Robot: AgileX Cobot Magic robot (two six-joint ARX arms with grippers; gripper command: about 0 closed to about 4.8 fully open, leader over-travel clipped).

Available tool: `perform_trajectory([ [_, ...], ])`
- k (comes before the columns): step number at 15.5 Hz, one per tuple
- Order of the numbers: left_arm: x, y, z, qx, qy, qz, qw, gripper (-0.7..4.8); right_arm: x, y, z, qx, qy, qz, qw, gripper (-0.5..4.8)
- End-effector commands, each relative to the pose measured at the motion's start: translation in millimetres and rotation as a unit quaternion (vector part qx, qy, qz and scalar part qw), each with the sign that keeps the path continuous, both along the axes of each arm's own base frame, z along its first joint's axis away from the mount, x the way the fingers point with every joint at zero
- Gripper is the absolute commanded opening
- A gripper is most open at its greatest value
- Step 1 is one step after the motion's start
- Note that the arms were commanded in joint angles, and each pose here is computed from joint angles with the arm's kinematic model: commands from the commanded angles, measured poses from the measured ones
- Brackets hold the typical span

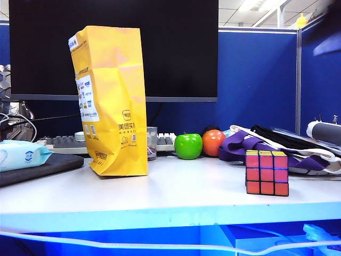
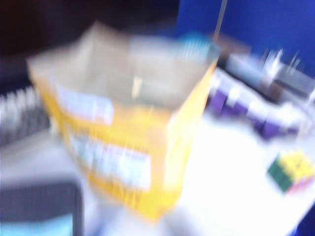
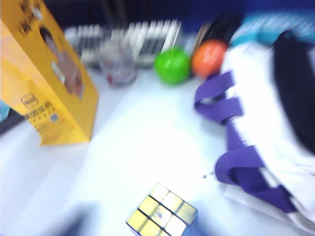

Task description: Pick up the Rubik's Cube and throw it into the yellow paper bag.

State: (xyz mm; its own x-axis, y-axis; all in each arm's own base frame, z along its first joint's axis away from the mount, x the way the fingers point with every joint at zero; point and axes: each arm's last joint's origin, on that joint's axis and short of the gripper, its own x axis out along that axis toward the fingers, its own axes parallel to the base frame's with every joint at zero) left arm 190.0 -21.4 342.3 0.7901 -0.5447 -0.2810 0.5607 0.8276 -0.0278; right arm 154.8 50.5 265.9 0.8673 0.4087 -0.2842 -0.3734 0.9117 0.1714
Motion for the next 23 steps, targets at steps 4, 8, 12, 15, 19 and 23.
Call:
perform_trajectory([
  [4,-8,-32,-9,0.094,0.007,-0.076,0.993,4.79,83,27,4,-0.054,0.198,0.024,0.978,4.79],
  [8,-13,-64,-15,0.135,0.007,-0.108,0.985,4.79,104,37,-8,-0.069,0.275,0.036,0.958,4.79],
  [12,-11,-95,-30,0.142,0.049,-0.156,0.976,4.79,120,45,-21,-0.109,0.364,0.023,0.924,4.79],
  [15,-11,-107,-33,0.144,0.050,-0.179,0.972,4.79,134,49,-12,-0.112,0.387,0.003,0.915,4.79],
  [19,-13,-114,-33,0.136,0.045,-0.189,0.971,4.79,149,54,-16,-0.118,0.454,-0.010,0.883,4.79],
  [23,-13,-115,-33,0.134,0.045,-0.193,0.971,4.79,154,56,-19,-0.109,0.498,-0.039,0.859,4.79],
])
